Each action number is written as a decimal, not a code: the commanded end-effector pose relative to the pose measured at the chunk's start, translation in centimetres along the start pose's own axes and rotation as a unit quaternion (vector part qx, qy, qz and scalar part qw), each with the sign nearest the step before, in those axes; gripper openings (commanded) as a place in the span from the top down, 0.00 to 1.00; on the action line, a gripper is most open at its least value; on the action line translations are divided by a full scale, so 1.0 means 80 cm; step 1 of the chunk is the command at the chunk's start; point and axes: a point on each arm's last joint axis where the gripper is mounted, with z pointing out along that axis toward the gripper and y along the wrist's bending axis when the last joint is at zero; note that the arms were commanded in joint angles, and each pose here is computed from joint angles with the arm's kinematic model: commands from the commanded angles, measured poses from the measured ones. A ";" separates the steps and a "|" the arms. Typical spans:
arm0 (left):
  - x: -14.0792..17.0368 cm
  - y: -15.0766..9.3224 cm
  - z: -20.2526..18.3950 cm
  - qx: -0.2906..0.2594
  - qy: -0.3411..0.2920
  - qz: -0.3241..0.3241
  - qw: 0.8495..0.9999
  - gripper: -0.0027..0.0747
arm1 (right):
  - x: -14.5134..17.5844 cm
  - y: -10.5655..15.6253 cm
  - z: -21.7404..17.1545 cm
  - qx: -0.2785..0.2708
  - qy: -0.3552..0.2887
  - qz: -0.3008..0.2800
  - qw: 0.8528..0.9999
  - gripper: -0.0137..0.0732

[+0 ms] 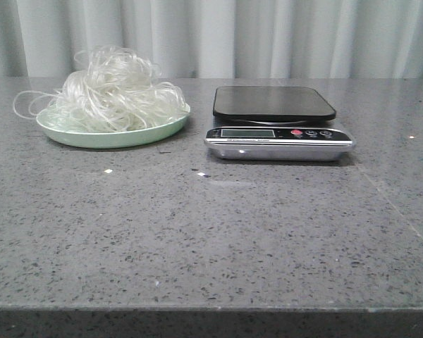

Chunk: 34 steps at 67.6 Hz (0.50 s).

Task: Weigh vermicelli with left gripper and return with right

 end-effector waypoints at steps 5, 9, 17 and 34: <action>-0.008 0.000 -0.002 0.004 -0.048 -0.007 0.999 0.79 | 0.018 -0.007 -0.009 0.044 -0.055 0.001 0.998 0.67; -0.008 0.000 -0.002 0.004 -0.048 -0.007 0.999 0.79 | 0.036 -0.008 -0.010 0.047 -0.062 0.001 0.997 0.67; -0.008 0.000 -0.002 0.004 -0.048 -0.007 0.999 0.79 | 0.055 -0.008 -0.014 0.047 -0.060 0.002 0.997 0.67; -0.008 0.000 -0.002 0.004 -0.047 -0.007 0.999 0.79 | 0.056 -0.008 -0.014 0.046 -0.054 0.002 0.997 0.67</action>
